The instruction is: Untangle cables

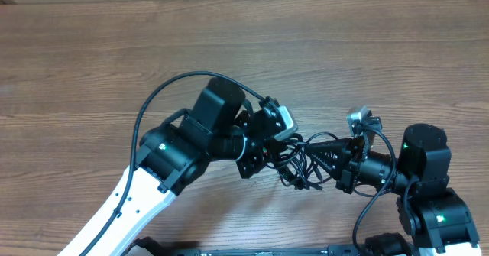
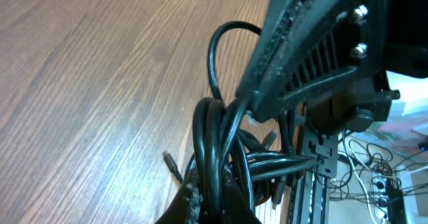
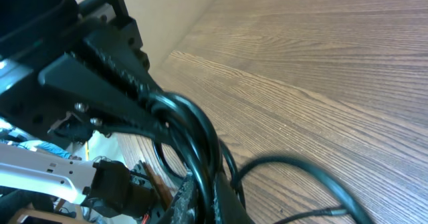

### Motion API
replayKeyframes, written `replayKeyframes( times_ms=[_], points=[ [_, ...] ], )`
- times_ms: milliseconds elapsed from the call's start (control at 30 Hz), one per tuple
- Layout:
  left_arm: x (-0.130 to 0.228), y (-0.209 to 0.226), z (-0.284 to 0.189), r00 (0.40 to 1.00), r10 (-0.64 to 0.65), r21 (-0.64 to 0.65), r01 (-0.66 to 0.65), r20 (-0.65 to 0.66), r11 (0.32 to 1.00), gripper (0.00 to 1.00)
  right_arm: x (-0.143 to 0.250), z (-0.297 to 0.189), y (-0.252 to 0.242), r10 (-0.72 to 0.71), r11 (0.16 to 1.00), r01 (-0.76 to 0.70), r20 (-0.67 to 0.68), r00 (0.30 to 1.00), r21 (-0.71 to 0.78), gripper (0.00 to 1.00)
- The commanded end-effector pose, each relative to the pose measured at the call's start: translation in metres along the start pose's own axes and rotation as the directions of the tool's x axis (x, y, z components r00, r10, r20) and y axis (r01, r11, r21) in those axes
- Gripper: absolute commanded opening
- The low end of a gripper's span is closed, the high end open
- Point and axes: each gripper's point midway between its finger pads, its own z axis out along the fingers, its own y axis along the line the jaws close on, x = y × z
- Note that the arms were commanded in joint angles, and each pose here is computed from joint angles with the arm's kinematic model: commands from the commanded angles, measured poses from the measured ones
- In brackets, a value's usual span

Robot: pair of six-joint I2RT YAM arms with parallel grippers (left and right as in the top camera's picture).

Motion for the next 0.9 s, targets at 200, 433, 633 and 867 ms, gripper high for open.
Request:
replayKeyframes(
  times_ms=[200, 433, 633, 867],
  points=[
    [0.014, -0.063, 0.027, 0.992, 0.092, 0.204, -0.073, -0.088, 0.976, 0.04, -0.021, -0.007, 0.012, 0.001, 1.0, -0.001, 0.052, 0.999, -0.009, 0.04],
    [0.023, -0.059, 0.041, 0.987, 0.087, 0.197, -0.059, -0.135, 0.979, 0.04, -0.021, -0.007, 0.007, 0.008, 1.0, -0.009, 0.055, 0.998, 0.022, 0.04],
    [0.031, -0.035, 0.041, 0.981, 0.05, 0.055, -0.04, -0.188, 0.998, 0.04, -0.016, -0.008, -0.014, 0.045, 0.99, -0.052, 0.055, 0.998, 0.132, 0.15],
    [0.034, -0.021, 0.041, 0.978, -0.012, -0.039, 0.004, -0.21, 0.999, 0.04, -0.012, -0.011, -0.033, 0.075, 0.967, -0.087, 0.061, 0.995, 0.239, 0.68]
  ],
)
